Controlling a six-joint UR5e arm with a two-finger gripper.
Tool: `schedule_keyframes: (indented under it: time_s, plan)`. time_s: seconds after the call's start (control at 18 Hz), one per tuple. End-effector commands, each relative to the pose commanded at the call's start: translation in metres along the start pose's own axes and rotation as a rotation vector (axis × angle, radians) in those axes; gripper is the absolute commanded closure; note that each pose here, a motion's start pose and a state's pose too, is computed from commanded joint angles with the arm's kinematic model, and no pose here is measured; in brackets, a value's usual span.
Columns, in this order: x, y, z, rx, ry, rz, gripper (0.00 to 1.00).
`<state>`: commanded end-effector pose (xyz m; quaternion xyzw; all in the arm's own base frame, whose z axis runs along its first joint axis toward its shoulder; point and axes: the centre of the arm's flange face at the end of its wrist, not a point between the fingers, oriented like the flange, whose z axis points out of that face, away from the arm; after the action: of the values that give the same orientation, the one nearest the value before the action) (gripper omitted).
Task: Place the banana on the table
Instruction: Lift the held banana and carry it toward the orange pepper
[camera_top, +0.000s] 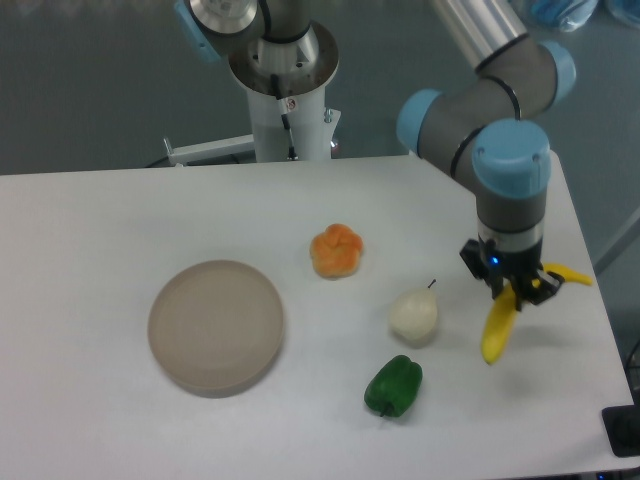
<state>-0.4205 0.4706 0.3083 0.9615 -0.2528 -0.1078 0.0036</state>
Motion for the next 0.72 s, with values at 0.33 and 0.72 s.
schedule_keyframes:
  time_s: [0.33,0.72]
  plan:
    - [0.039,0.046,0.014,0.073,0.066,0.131,0.7]
    - [0.079,0.063,0.028,0.081,0.122,0.237,0.7]
